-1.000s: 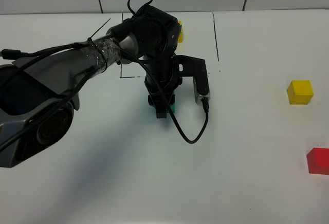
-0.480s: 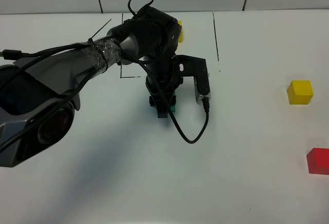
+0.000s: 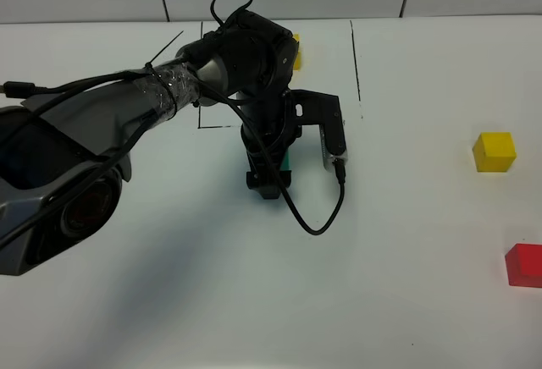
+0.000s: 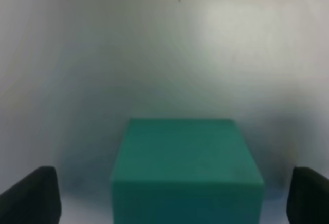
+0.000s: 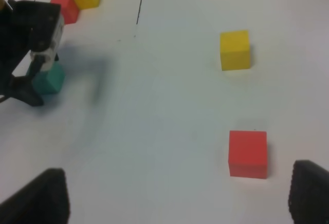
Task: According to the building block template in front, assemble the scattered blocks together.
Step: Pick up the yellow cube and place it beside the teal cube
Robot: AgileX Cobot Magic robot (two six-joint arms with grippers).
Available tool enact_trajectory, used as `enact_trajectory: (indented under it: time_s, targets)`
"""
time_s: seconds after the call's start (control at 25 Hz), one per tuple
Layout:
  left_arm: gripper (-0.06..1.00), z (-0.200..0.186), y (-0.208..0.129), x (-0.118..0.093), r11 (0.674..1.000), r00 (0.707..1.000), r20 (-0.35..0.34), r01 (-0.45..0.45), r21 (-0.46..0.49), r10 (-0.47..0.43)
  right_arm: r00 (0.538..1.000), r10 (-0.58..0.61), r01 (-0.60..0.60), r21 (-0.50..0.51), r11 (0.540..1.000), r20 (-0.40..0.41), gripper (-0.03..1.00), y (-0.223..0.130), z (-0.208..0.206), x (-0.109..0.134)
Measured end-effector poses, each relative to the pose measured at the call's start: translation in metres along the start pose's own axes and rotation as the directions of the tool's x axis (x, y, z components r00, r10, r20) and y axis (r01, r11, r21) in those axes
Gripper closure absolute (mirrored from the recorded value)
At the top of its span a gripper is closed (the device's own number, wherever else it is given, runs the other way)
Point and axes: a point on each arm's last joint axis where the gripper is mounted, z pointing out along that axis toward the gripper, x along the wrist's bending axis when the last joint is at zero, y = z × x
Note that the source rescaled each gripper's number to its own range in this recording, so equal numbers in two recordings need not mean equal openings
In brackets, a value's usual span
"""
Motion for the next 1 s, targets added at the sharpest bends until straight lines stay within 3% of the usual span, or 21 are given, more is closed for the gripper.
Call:
enact_trajectory:
  time_s: [0.2,0.44,0.56,0.72,0.88,1.0]
  targets:
    - [-0.05,-0.032,0.000,0.000,0.998,0.998,-0.041,0.035,-0.052,-0.038,1.000,0.000,0.000,0.000,1.000,0.000,0.20,0.000,0.000,0.000]
    - [-0.05,-0.068,-0.002,-0.005,0.991,0.995,-0.043,0.091,-0.096,-0.095,1.000,0.000,0.000,0.000,1.000,0.000,0.20,0.000,0.000,0.000]
    - [-0.05,-0.089,-0.007,-0.001,0.968,0.973,-0.087,0.198,-0.152,-0.213,1.000,0.000,0.000,0.000,1.000,0.000,0.20,0.000,0.000,0.000]
    - [-0.05,-0.117,-0.032,0.013,0.905,0.902,-0.141,0.377,-0.197,-0.407,1.000,0.000,0.000,0.000,1.000,0.000,0.20,0.000,0.000,0.000]
    - [-0.05,-0.138,-0.069,0.030,0.778,0.776,-0.134,0.573,-0.258,-0.616,1.000,0.000,0.000,0.000,1.000,0.000,0.20,0.000,0.000,0.000]
    - [-0.05,-0.155,-0.101,0.040,0.683,0.682,-0.123,0.669,-0.295,-0.721,1.000,0.000,0.000,0.000,1.000,0.000,0.20,0.000,0.000,0.000]
